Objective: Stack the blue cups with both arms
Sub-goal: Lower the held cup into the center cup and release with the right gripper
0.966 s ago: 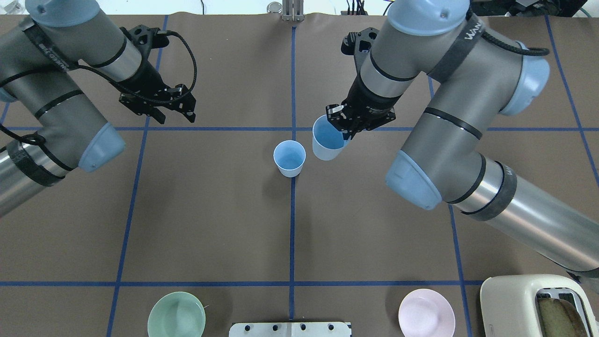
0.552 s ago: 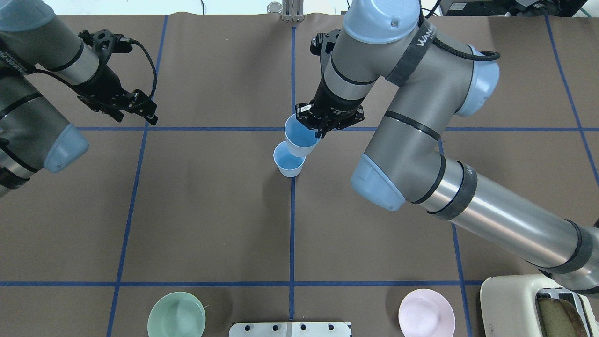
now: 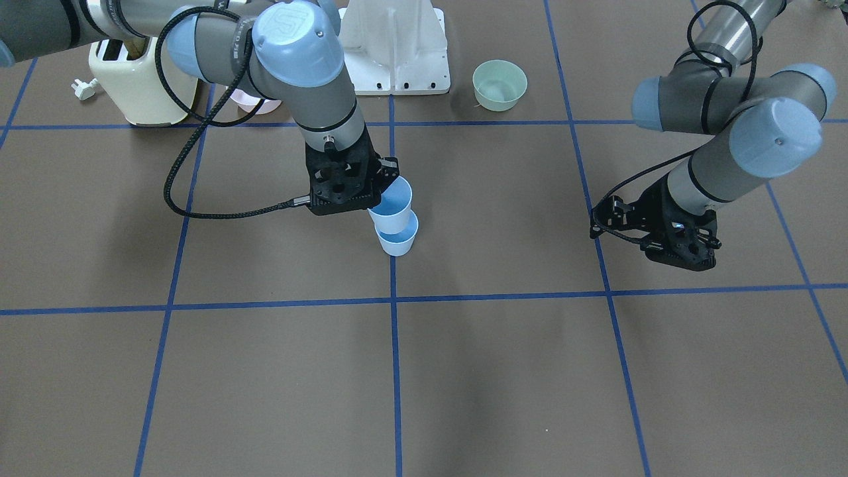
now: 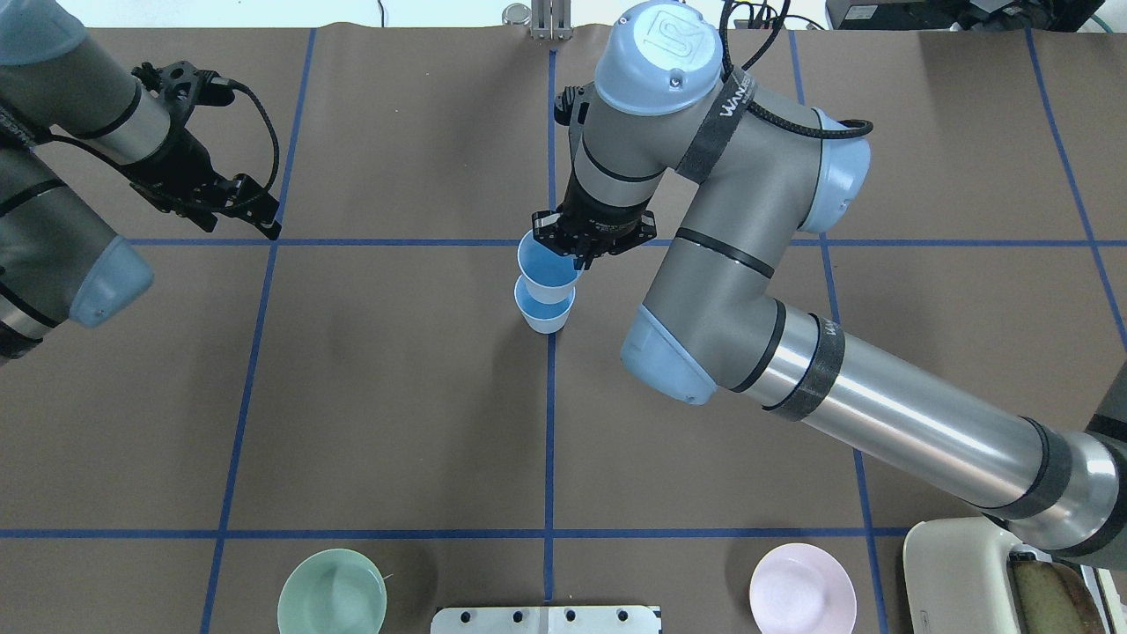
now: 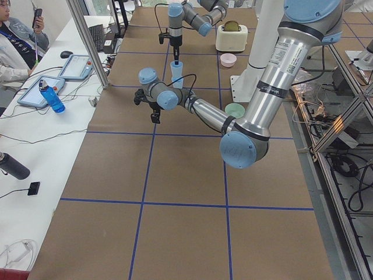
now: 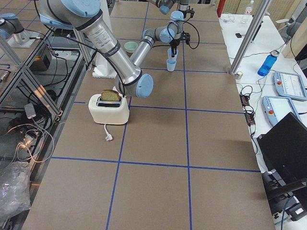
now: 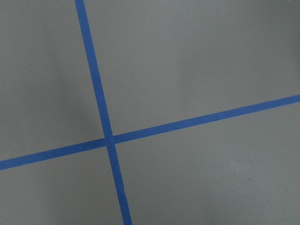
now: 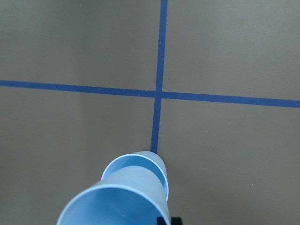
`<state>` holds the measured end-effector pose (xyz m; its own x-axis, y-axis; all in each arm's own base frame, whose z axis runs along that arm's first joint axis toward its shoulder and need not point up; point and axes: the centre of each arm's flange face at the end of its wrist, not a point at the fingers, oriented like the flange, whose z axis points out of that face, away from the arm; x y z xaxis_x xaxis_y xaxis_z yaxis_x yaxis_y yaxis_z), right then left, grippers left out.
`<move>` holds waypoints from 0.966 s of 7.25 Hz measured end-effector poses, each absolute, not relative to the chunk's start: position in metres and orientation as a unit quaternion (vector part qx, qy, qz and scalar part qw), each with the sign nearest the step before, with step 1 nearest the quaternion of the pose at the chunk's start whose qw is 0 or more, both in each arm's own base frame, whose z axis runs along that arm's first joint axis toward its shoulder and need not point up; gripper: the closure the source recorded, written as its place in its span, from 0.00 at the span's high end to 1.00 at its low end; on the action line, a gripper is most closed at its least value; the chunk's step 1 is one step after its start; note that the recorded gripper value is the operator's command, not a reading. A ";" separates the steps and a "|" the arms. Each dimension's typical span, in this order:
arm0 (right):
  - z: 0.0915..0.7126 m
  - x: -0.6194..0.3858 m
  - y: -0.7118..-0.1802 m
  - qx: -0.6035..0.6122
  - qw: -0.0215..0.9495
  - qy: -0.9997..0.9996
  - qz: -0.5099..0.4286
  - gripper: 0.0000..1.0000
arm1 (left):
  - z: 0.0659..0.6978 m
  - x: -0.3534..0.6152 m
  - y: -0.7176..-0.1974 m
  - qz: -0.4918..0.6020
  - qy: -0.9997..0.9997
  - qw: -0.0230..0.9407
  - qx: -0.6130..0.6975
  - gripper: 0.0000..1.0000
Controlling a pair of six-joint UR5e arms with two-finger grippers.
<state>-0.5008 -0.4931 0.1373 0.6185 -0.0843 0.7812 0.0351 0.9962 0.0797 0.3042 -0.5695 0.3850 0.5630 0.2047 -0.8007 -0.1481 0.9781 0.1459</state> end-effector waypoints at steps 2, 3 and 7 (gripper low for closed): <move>0.141 -0.514 -0.484 0.030 0.902 -0.428 -0.038 0.00 | 0.385 0.304 -0.570 0.099 0.456 0.884 0.031 0.97; 0.141 -0.517 -0.483 0.031 0.903 -0.427 -0.039 0.00 | 0.385 0.304 -0.570 0.099 0.456 0.884 0.031 0.97; 0.142 -0.519 -0.482 0.035 0.902 -0.428 -0.041 0.00 | 0.385 0.304 -0.570 0.099 0.457 0.884 0.030 0.97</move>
<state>-0.5189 -0.4821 0.1420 0.6304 -0.1035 0.7693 0.0441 0.9942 0.0977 0.3038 -0.5696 0.3854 0.5634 0.2034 -0.8008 -0.1478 0.9784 0.1445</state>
